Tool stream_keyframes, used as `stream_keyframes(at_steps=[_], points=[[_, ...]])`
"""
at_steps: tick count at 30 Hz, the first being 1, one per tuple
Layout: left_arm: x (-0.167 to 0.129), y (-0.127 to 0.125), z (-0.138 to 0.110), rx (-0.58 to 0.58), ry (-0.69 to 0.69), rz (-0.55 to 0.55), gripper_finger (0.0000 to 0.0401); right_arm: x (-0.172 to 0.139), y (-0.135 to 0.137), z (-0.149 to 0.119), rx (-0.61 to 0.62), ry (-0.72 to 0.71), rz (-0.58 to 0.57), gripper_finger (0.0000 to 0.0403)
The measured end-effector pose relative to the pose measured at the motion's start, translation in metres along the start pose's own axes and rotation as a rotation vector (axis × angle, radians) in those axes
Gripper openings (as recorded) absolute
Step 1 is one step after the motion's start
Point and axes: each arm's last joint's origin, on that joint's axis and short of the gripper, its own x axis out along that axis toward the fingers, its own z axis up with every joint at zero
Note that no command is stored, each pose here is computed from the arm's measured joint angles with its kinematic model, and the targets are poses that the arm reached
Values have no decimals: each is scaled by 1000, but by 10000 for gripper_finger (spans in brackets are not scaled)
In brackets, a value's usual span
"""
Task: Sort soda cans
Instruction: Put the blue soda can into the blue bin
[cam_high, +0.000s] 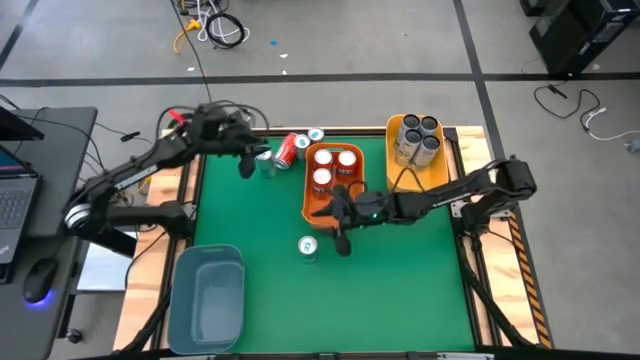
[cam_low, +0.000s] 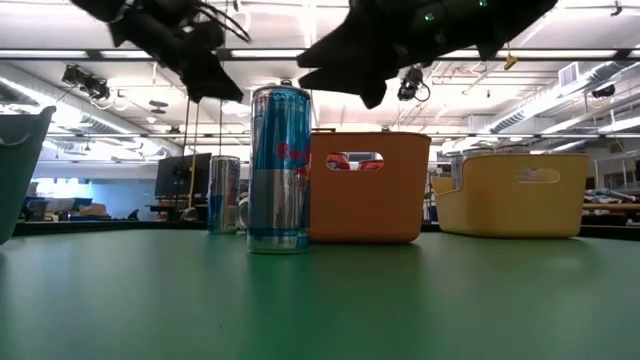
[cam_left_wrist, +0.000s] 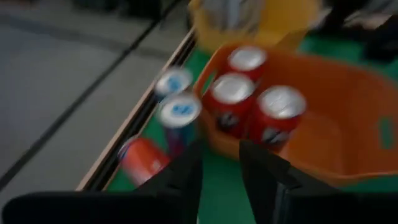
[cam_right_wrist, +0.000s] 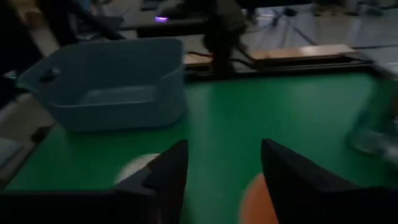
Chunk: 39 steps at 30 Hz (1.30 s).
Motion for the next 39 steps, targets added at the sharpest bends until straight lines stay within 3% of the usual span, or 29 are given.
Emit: stream_keyframes(at_steps=[5, 10, 16, 27, 39], points=[[-18, -18, -6, 72, -167, -91, 87, 11, 20, -8, -13, 2, 31, 254], [-29, -31, -6, 99, -193, -140, 78, 20, 35, -6, -26, -4, 33, 310], [-38, -47, -4, 133, -226, -211, 78, 37, 36, -20, -11, 57, -36, 347], [-48, -78, -15, 143, -36, -395, 75, 43, 40, -27, 2, 87, 6, 348], [-51, -90, -16, 186, 19, -324, 60, 45, 28, -21, -5, 49, -16, 351]])
